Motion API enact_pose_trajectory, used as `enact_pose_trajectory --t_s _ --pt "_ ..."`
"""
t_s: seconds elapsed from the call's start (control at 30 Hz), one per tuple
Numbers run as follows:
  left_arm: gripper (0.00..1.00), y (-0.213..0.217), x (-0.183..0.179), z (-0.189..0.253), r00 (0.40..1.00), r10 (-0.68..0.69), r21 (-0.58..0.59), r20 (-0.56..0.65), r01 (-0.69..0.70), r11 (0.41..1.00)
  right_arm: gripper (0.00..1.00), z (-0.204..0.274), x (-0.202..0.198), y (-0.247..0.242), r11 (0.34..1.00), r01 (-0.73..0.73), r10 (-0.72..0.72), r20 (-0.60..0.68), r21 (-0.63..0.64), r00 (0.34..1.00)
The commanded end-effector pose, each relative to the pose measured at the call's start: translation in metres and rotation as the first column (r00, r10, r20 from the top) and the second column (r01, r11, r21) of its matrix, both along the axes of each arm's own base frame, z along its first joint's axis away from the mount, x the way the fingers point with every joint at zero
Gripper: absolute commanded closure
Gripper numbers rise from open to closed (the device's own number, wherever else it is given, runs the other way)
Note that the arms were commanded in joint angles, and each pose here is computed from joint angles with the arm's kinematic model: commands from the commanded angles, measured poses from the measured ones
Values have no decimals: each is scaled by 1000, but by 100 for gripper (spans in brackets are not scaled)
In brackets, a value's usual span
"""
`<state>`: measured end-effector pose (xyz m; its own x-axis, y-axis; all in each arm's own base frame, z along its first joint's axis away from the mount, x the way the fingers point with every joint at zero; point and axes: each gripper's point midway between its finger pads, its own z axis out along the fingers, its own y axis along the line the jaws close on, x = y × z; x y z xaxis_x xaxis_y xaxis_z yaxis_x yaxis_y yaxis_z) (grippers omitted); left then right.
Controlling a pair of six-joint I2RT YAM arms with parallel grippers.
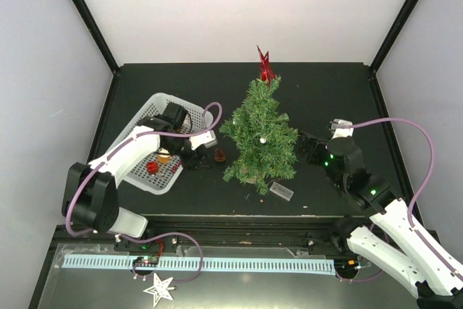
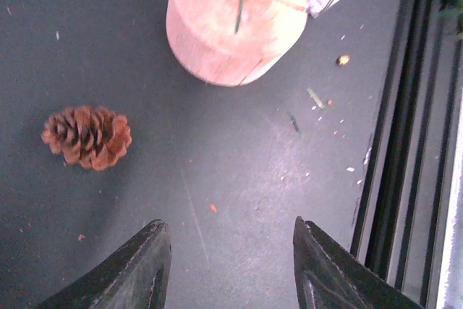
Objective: Decorate the small christmas tree
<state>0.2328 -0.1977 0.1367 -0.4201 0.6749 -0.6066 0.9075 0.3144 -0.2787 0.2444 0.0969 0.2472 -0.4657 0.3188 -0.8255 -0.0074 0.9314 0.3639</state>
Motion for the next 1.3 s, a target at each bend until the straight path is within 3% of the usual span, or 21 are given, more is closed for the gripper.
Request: enact_pose_trajectory --t_s 0.0,0.2,0.5,0.63,0.8,1.27 --pt "52 5 10 -28 1000 11 76 -13 -10 997 5 0 2 -2 1000 24 -24 1 9 1000" --pt "50 20 29 -55 997 72 169 17 -74 983 5 -6 6 2 1000 12 -12 -20 -1 1000" --pt "48 72 85 -62 969 224 244 103 -243 939 5 -9 8 5 1000 7 -7 -26 -12 1000" --pt "49 53 71 -56 984 165 162 74 -175 971 5 -12 10 7 1000 4 -4 -29 -12 1000" --pt "47 33 60 -74 994 103 159 38 -108 981 5 -13 12 10 1000 -5 4 -34 -6 999" --pt "37 -6 85 -71 993 118 79 -23 -116 990 5 -21 12 10 1000 -8 8 -43 -10 999"
